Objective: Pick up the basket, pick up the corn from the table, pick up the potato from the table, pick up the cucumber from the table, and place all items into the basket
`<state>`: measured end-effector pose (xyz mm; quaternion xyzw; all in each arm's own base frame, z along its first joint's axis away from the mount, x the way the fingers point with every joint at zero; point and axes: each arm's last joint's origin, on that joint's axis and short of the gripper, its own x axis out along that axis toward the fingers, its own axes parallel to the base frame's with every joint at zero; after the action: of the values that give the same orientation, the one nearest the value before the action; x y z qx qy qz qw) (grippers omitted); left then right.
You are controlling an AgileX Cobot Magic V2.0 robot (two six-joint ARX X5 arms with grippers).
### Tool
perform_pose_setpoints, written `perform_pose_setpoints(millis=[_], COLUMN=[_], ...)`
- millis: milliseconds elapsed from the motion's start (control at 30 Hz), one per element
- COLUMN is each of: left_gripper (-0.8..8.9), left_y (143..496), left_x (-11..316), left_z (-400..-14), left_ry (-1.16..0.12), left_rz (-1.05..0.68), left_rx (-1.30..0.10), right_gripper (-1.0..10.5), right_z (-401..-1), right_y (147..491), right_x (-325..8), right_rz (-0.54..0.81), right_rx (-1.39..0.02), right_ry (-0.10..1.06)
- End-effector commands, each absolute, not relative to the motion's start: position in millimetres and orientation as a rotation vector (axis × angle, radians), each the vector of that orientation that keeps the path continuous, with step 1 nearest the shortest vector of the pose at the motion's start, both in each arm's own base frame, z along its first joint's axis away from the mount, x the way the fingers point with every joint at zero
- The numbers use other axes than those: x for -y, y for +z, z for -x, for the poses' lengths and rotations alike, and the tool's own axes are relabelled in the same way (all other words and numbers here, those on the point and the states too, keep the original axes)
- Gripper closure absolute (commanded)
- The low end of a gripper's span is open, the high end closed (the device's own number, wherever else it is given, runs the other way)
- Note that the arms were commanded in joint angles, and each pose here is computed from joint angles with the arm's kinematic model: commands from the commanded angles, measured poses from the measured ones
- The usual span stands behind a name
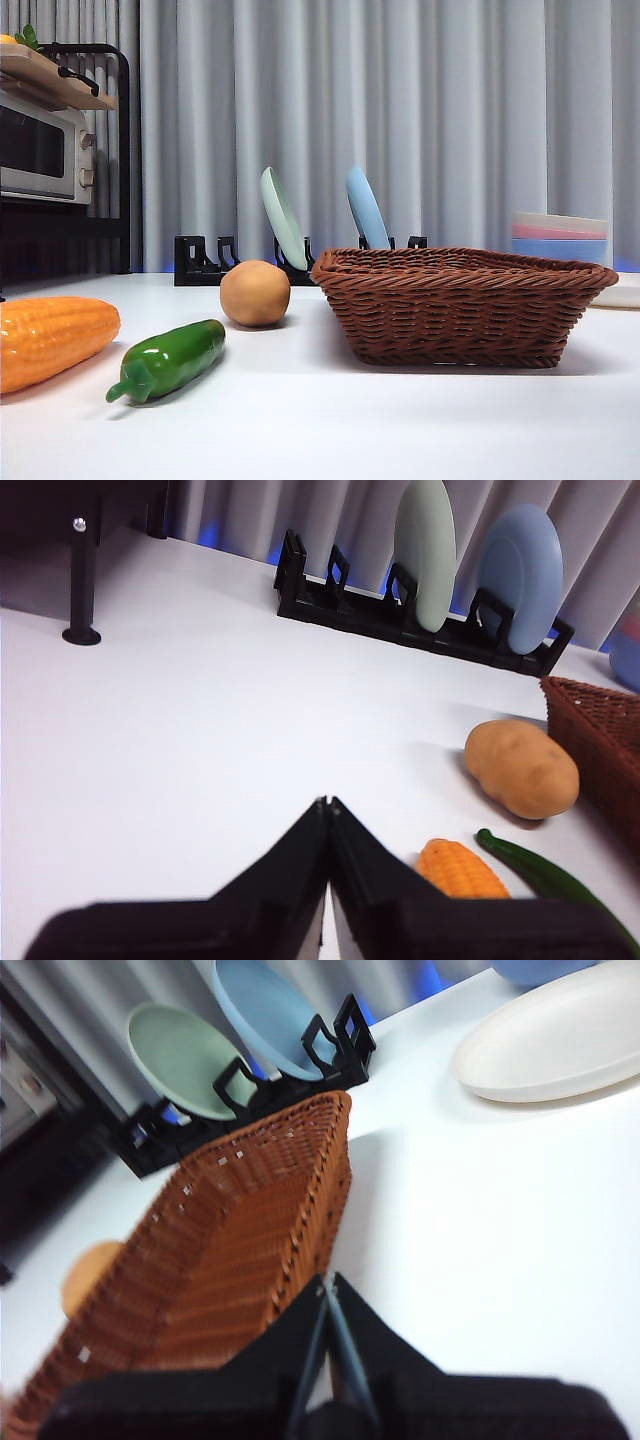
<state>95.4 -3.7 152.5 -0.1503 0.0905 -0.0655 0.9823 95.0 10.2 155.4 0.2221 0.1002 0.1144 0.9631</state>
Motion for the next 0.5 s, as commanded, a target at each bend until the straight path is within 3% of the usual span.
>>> perform_pose_setpoints(millis=[33, 267, 500], left_gripper=[8.18, 8.19, 8.19], left_y=[149.7, 161.3, 195.9], left_x=[4.3, 4.1, 4.2], left_z=[-96.1, -93.6, -92.6], left_ry=[-0.151, -0.146, -0.144], left_rz=[0.337, 0.336, 0.339], left_rx=[-0.182, -0.180, -0.211], right_gripper=[9.6, 9.6, 9.6], right_z=[-96.0, -93.8, -103.6], right_y=[153.6, 174.0, 200.5], right_x=[-9.9, -9.7, -10.0], right_rz=[-0.542, -0.547, -0.526], right_rx=[-0.201, -0.152, -0.216], right_ry=[0.222, 0.232, 0.218])
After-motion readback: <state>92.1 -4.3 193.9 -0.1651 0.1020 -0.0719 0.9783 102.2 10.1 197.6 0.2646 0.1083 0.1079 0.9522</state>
